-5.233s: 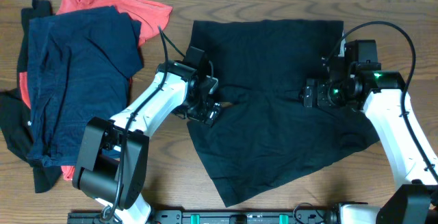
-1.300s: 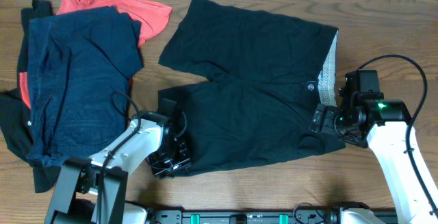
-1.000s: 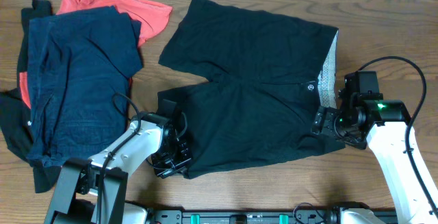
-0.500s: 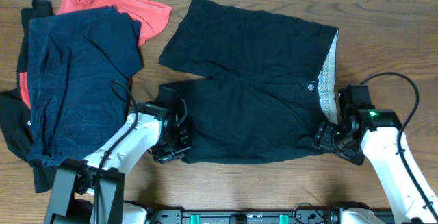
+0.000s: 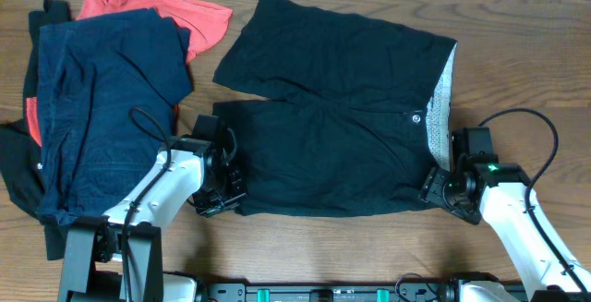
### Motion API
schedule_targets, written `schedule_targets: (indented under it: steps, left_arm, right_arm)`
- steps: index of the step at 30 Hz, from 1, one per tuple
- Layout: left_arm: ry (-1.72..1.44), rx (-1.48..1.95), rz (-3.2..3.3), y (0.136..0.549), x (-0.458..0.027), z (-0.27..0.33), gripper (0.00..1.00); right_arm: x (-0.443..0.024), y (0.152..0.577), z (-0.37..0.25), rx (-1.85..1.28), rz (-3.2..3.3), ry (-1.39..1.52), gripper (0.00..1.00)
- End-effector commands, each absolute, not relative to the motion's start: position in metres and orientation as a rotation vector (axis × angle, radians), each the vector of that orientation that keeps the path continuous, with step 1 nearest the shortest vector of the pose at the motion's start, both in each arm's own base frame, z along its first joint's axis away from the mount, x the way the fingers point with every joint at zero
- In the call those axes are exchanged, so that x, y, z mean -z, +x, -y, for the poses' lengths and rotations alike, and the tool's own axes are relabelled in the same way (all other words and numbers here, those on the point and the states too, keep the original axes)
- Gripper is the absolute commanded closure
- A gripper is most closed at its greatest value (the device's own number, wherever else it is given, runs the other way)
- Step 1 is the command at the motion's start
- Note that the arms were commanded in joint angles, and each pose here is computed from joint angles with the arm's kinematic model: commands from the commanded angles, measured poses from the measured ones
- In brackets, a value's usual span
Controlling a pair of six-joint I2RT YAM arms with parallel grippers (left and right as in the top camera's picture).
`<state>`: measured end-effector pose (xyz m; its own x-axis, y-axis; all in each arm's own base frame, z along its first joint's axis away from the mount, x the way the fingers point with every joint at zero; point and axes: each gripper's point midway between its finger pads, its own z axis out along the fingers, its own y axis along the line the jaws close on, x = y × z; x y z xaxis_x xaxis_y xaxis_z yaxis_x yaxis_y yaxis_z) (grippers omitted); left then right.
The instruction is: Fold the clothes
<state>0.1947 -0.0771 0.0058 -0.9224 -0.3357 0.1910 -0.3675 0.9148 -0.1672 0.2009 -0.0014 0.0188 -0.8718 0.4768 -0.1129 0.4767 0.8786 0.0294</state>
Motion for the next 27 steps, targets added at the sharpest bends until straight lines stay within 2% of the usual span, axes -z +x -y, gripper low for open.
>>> schedule_targets:
  steps: [1,6,7,8,9,17,27]
  left_arm:
    - [0.519,-0.288,2.960,0.203,-0.011,0.073,0.94]
    - [0.519,-0.295,2.972,0.206,-0.010,0.074,0.94]
    - [0.521,-0.297,2.974,0.207,-0.010,0.073,0.94]
    - [0.522,-0.299,2.977,0.208,-0.011,0.073,0.94]
    - [0.523,-0.301,2.979,0.209,-0.011,0.073,0.94]
    - [0.464,-0.334,3.041,0.227,-0.049,0.075,0.94]
    - [0.343,-0.496,3.318,0.243,-0.148,0.077,0.94]
  right_arm:
    - [-0.013,0.195,0.001,-0.002,-2.942,0.776,0.29]
    - [-0.011,0.191,-0.004,-0.035,-2.969,0.744,0.46]
    - [-0.011,0.191,-0.007,-0.059,-2.977,0.725,0.59]
    - [-0.011,0.191,-0.009,-0.076,-2.979,0.725,0.82]
    - [-0.012,0.191,-0.010,-0.084,-2.979,0.726,0.98]
    - [-0.035,0.201,-0.012,-0.121,-2.946,0.712,0.99]
    - [-0.118,0.218,-0.012,-0.145,-2.820,0.448,0.99]
